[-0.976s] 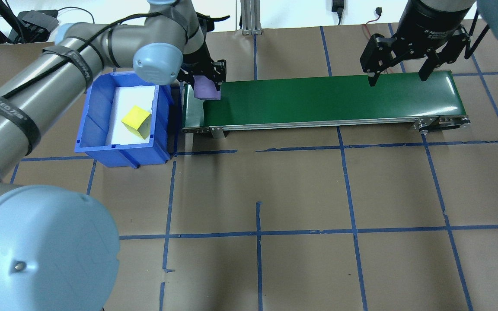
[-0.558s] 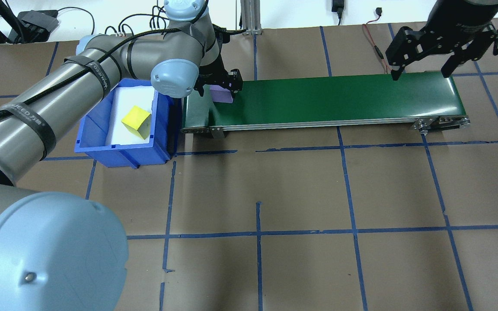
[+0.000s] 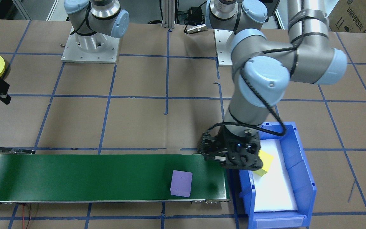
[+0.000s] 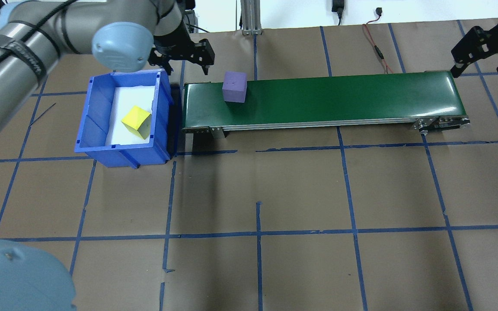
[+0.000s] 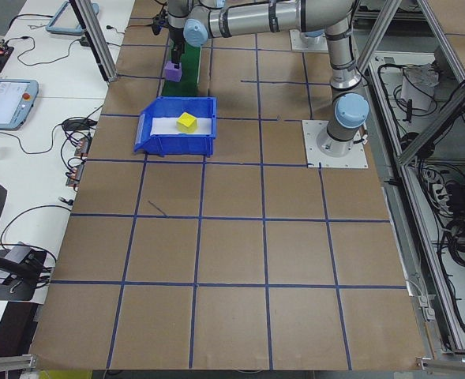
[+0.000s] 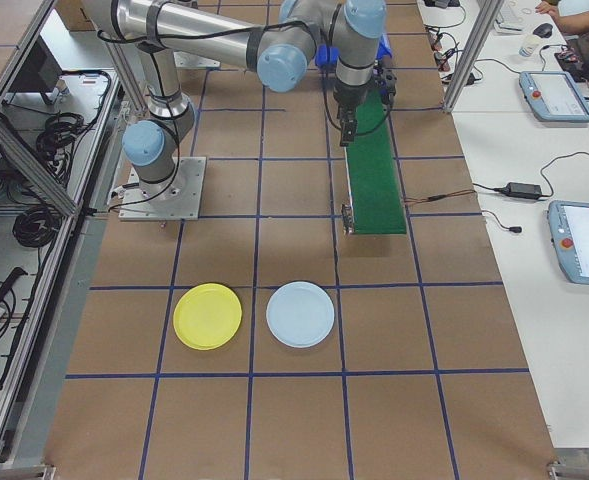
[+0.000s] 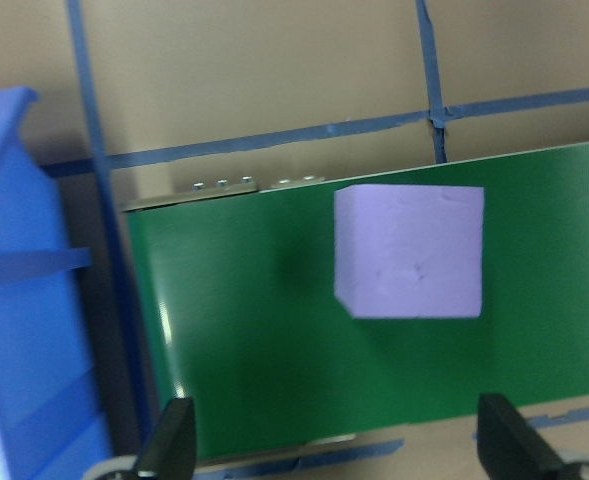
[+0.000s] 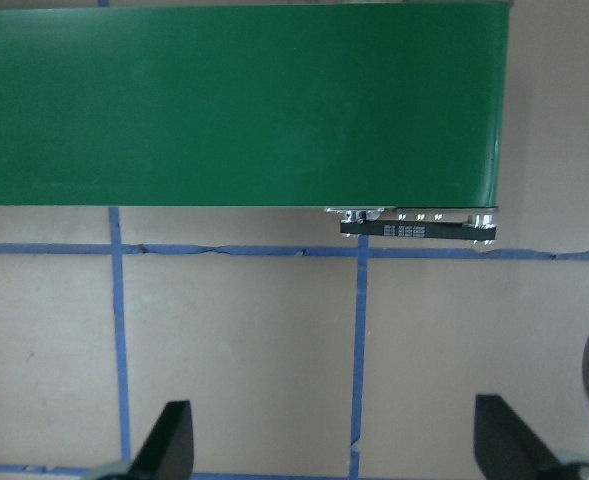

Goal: Move block left to right into plate

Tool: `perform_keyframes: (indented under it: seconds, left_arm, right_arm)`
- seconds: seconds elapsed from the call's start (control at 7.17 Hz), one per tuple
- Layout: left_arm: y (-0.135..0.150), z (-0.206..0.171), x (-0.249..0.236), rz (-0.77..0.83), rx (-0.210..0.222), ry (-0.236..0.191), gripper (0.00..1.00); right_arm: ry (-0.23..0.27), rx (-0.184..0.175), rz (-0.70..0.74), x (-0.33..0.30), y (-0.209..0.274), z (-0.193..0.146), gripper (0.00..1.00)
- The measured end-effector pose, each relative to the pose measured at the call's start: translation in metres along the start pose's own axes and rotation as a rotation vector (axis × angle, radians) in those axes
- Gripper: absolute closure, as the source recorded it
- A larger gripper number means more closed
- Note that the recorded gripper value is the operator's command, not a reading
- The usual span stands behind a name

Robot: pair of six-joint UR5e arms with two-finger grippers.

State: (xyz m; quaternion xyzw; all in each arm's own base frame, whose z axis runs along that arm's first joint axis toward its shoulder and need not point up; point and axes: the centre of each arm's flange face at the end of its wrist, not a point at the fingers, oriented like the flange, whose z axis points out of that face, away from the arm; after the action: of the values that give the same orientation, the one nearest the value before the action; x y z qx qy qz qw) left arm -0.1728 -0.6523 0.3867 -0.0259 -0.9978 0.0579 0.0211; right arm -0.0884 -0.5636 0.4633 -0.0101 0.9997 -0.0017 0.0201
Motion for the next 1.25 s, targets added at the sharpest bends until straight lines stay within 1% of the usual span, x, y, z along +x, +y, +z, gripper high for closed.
perform_keyframes:
  seconds: [0.14, 0.28, 0.42, 0.56, 0.7, 0.84, 0.98, 1.12, 1.25]
  left_arm:
    - [-0.001, -0.007, -0.049, -0.008, -0.026, 0.000, 0.00]
    - [0.004, -0.010, -0.080, 0.034, -0.048, 0.002, 0.00]
    - [0.009, -0.010, -0.101, 0.127, -0.064, 0.005, 0.00]
    - [0.015, -0.005, -0.119, 0.282, -0.081, 0.010, 0.00]
    - [0.020, 0.003, -0.132, 0.425, -0.102, 0.007, 0.00]
    - [0.025, 0.013, -0.140, 0.486, -0.125, 0.004, 0.00]
    - [0.030, 0.029, -0.143, 0.506, -0.144, 0.009, 0.00]
    - [0.036, 0.048, -0.144, 0.509, -0.158, 0.020, 0.00]
    - [0.038, 0.069, -0.145, 0.508, -0.173, 0.037, 0.00]
  right_arm:
    - [-0.012, 0.019, -0.004, 0.018, -0.017, 0.020, 0.00]
    - [-0.037, 0.039, -0.008, 0.027, -0.032, 0.039, 0.00]
    - [-0.059, 0.063, -0.012, 0.033, -0.047, 0.055, 0.00]
    - [-0.109, 0.084, -0.014, 0.035, -0.060, 0.072, 0.00]
    - [-0.183, 0.108, -0.014, 0.033, -0.072, 0.089, 0.00]
    - [-0.251, 0.130, -0.009, 0.031, -0.082, 0.104, 0.00]
    - [-0.311, 0.143, 0.001, 0.029, -0.090, 0.119, 0.00]
    - [-0.356, 0.144, 0.021, 0.027, -0.094, 0.131, 0.00]
    - [-0.385, 0.150, 0.040, 0.026, -0.099, 0.138, 0.00]
